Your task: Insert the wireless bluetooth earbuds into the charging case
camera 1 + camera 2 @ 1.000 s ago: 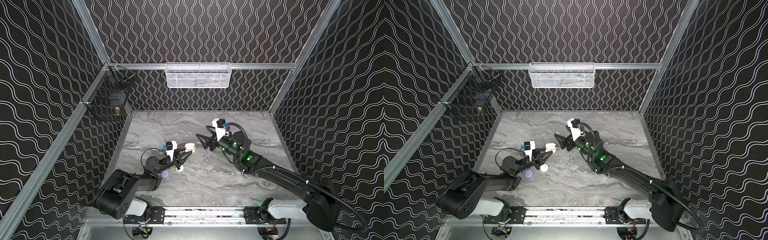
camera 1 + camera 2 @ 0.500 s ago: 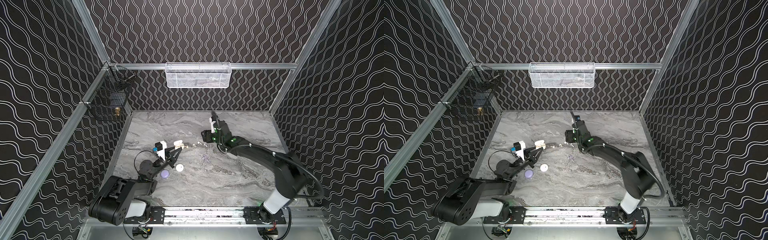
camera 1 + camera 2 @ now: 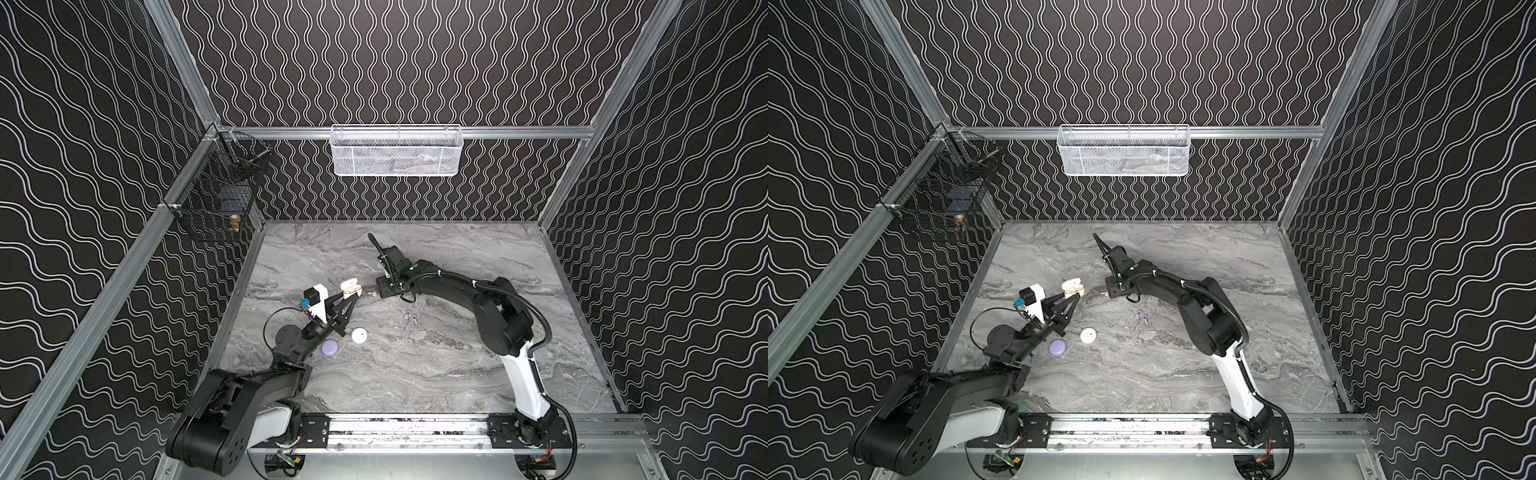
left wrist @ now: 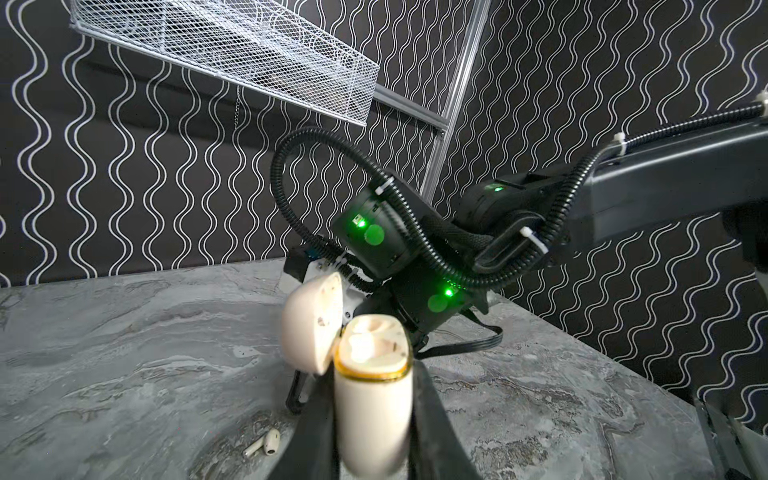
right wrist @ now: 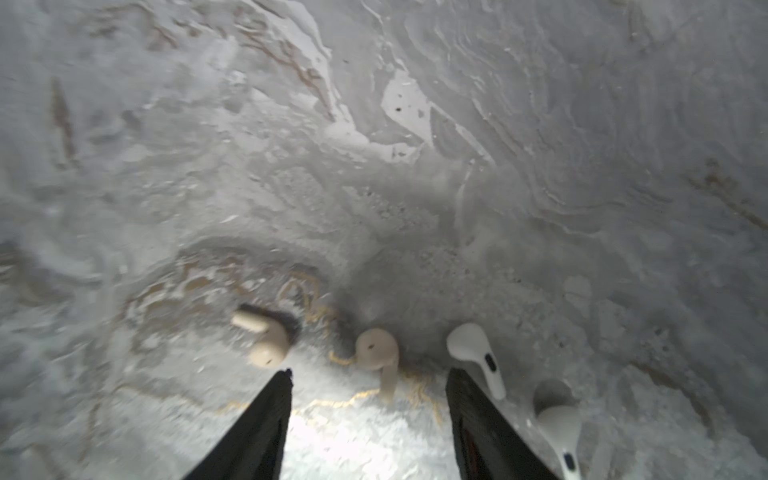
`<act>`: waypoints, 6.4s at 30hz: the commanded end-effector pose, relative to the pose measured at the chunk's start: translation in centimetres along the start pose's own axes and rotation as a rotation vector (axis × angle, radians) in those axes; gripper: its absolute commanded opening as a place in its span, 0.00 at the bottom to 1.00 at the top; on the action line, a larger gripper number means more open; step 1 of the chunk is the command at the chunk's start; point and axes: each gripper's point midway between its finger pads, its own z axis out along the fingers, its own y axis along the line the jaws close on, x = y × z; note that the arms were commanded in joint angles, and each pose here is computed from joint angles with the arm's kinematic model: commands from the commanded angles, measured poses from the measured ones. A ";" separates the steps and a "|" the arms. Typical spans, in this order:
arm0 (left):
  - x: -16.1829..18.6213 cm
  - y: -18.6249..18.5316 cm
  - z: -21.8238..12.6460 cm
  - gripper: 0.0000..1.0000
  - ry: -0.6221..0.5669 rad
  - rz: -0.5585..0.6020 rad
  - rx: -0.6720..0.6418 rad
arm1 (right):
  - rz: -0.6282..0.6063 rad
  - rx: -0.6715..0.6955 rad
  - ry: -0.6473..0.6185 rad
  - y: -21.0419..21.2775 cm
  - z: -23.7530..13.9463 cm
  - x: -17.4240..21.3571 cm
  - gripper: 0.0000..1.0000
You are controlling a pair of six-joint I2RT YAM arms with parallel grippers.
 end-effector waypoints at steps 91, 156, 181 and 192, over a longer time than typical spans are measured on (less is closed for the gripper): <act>-2.3 -9.3 -0.7 0.00 -0.087 0.206 0.406 | 0.105 -0.522 -0.833 8.2 -33.5 1.6 0.17; -4.3 -13.2 -2.6 0.00 -0.180 0.259 0.524 | -0.060 -0.571 -1.196 10.4 -33.7 5.8 0.14; -4.5 -12.0 -2.6 0.00 -0.189 0.256 0.436 | -0.203 -0.483 -1.272 11.7 -33.5 7.7 0.09; -4.2 -11.0 -2.3 0.00 -0.161 0.273 0.368 | -0.201 -0.334 -1.231 11.4 -33.0 6.4 0.07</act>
